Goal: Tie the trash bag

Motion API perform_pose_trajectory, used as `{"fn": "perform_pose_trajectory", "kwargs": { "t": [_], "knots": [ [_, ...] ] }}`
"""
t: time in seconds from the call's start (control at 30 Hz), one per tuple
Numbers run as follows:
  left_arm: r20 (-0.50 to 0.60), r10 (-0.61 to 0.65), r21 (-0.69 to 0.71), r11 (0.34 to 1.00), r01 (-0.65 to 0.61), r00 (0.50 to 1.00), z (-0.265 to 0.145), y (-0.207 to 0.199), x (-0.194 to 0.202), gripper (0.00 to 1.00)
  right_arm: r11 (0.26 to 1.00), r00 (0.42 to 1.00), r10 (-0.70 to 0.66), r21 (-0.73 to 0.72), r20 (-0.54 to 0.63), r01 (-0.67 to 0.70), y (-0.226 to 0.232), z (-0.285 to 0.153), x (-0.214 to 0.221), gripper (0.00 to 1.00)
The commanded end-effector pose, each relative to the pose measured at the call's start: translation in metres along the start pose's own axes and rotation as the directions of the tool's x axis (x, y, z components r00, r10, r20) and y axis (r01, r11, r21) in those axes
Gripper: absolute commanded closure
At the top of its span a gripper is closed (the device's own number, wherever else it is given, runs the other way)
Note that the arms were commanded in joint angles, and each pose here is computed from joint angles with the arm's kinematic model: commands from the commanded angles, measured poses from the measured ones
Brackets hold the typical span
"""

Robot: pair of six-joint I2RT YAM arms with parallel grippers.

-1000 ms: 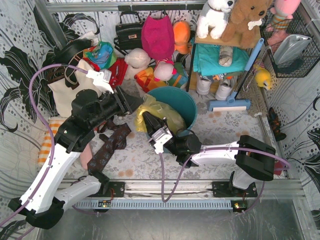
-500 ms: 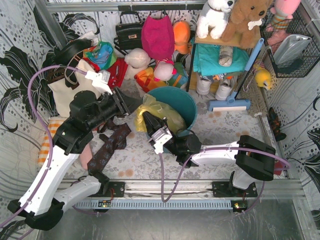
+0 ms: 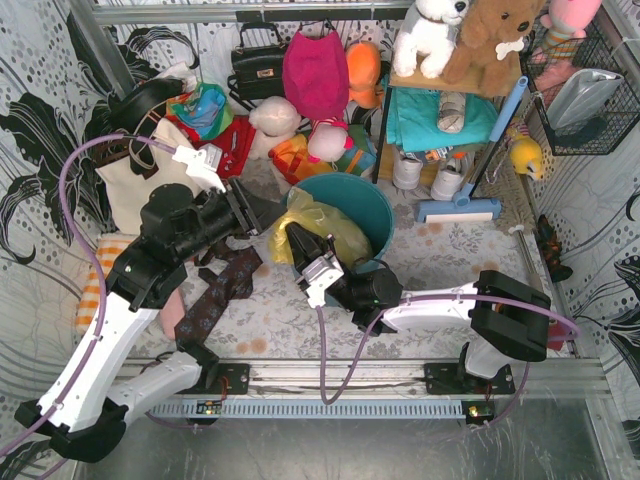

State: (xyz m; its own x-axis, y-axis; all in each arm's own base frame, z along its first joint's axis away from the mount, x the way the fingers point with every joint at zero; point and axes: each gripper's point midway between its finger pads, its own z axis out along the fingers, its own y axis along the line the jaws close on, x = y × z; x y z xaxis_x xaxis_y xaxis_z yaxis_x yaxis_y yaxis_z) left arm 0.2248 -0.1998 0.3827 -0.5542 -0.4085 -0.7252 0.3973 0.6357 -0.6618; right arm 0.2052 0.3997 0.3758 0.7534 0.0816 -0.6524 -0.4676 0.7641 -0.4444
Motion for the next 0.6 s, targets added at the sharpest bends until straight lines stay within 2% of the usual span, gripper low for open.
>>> {"fn": "perform_pose_trajectory", "kwargs": {
  "t": [0.0, 0.07, 0.23, 0.37, 0.57],
  "knots": [
    [-0.013, -0.003, 0.028, 1.0, 0.004, 1.0, 0.0022, -0.0039, 0.0035, 0.56, 0.997, 0.997, 0.01, 0.081, 0.07, -0.015, -0.0202, 0.0071, -0.0197, 1.0],
    [-0.011, -0.004, 0.035, 0.999, 0.005, 1.0, 0.0025, -0.0055, 0.0027, 0.61, 0.997, 0.997, 0.011, 0.079, 0.07, -0.017, -0.02, 0.0065, -0.0197, 1.0],
    [0.002, -0.004, 0.041, 0.999, 0.004, 1.0, 0.0004, -0.0081, -0.0006, 0.86, 0.996, 0.997, 0.014, 0.082, 0.073, -0.02, -0.0207, 0.0055, -0.0197, 1.0],
    [-0.005, -0.003, 0.051, 0.999, 0.003, 1.0, 0.0007, -0.0099, 0.0003, 1.0, 0.995, 0.997, 0.014, 0.095, 0.076, -0.021, -0.0225, 0.005, -0.0196, 0.91],
    [0.012, 0.0, 0.029, 1.0, 0.0, 1.0, -0.0007, -0.0058, -0.0017, 1.0, 0.995, 0.997, 0.015, 0.097, 0.076, -0.022, -0.0235, 0.0029, -0.0197, 0.82]
  ]
}}
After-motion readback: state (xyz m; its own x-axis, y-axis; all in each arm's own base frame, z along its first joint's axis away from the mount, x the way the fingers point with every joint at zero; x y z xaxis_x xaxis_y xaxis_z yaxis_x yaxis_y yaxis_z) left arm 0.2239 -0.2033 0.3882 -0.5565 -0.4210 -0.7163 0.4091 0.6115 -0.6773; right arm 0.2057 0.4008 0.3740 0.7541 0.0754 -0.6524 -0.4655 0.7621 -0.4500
